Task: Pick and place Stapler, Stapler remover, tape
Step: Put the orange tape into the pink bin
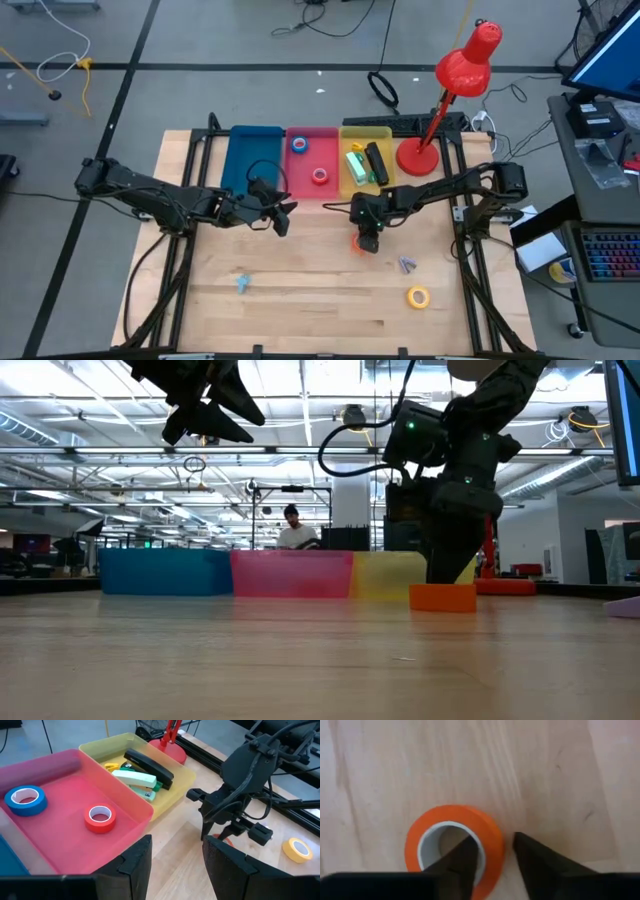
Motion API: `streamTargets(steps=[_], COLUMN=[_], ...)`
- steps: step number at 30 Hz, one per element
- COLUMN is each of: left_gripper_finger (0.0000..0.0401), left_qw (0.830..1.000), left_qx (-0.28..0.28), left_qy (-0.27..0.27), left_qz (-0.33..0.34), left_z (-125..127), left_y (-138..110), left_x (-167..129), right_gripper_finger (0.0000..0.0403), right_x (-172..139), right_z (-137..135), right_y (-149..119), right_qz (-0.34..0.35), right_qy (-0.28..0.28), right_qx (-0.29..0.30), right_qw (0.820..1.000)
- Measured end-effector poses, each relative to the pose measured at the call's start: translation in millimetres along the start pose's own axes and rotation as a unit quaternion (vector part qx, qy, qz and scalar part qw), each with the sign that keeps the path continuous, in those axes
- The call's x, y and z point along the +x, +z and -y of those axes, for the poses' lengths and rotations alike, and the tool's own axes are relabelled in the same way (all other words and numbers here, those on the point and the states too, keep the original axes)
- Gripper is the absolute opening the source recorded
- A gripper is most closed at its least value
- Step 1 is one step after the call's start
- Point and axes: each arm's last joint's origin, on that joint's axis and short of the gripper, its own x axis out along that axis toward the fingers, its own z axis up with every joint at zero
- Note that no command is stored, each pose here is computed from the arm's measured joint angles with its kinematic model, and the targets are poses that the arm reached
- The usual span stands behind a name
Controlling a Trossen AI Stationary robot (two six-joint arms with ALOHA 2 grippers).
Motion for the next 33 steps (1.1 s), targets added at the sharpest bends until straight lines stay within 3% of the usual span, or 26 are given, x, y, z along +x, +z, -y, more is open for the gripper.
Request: streamTargets(steps=[5, 11, 13, 16, 22, 29, 33], left_gripper_finger=[0.0177, 0.0177, 0.0177, 0.0177, 0.0177, 0.0177, 0.0177], left_qw=[1.000, 1.000, 1.000, 1.000, 1.000, 1.000, 1.000], left_qx=[-0.001, -0.001, 0.000, 0.001, 0.001, 0.007, 0.010], left_qy=[0.000, 0.000, 0.000, 0.000, 0.000, 0.000, -0.001], left_qz=[0.000, 0.000, 0.000, 0.000, 0.000, 0.001, 0.002], left_z=[0, 0, 0, 0, 0, 0, 0], left_y=[0, 0, 0, 0, 0, 0, 0], left_x=[0, 0, 0, 0, 0, 0, 0], right_gripper_finger=[0.0033, 0.0032, 0.0032, 0.0032, 0.0032, 0.0032, 0.0032], right_x=[0, -31, -59, -99, -166, -178, -163], right_z=[0, -3, -7, -9, 11, 49, 70], right_y=[0, 14, 34, 58, 103, 146, 166], right_qz=[-0.002, 0.028, 0.089, 0.170, 0.292, 0.335, 0.325], right_qy=[-0.001, -0.004, 0.001, -0.009, -0.107, -0.150, -0.165], right_qx=[-0.018, -0.026, -0.037, -0.064, -0.100, -0.086, -0.079], right_qw=[1.000, 0.999, 0.995, 0.983, 0.945, 0.927, 0.928])
